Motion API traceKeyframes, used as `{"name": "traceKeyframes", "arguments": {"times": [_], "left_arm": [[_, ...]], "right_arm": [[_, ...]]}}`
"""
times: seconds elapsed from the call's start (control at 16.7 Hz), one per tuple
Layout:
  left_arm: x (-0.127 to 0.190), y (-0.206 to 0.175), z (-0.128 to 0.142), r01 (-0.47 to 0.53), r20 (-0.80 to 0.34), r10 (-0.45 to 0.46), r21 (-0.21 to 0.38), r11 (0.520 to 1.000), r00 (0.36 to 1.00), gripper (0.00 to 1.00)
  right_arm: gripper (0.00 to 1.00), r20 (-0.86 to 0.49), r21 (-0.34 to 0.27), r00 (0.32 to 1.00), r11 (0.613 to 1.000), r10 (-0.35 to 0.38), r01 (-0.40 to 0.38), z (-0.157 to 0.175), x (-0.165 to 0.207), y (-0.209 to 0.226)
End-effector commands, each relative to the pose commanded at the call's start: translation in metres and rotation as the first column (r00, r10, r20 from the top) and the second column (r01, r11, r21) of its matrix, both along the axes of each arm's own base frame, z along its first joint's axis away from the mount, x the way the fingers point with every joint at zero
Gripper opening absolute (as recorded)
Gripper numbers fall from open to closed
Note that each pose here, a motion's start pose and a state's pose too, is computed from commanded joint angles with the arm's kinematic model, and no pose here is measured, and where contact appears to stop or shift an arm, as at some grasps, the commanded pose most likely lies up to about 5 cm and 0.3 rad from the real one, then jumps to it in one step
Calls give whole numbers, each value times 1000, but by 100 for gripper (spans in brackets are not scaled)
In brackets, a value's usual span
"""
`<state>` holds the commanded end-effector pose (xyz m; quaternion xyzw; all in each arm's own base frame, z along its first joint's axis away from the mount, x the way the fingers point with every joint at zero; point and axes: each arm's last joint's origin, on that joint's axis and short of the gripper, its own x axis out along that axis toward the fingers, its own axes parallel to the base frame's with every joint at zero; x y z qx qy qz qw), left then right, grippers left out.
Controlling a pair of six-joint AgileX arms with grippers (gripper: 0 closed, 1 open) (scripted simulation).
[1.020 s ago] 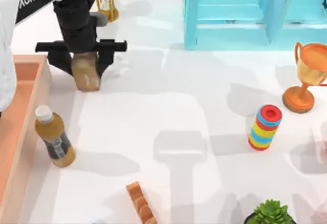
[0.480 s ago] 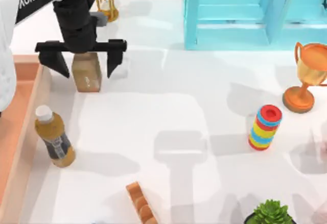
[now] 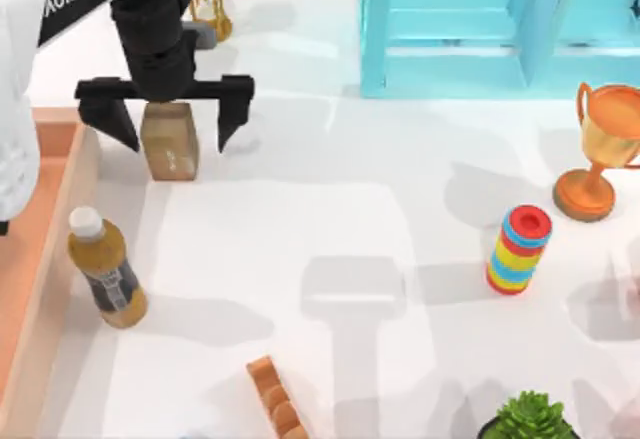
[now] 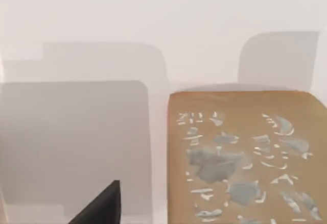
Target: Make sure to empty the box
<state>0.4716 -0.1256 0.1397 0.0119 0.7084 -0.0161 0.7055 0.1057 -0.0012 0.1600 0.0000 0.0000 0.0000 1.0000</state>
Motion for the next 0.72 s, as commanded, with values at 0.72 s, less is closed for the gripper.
{"name": "traceKeyframes", "arguments": {"times": [0.72], "left_arm": [[0, 7, 76, -16, 7, 16, 4, 1000, 1000, 100]], "right_arm": [[100, 0, 0, 1000, 1000, 0, 0, 0, 0, 0]]}}
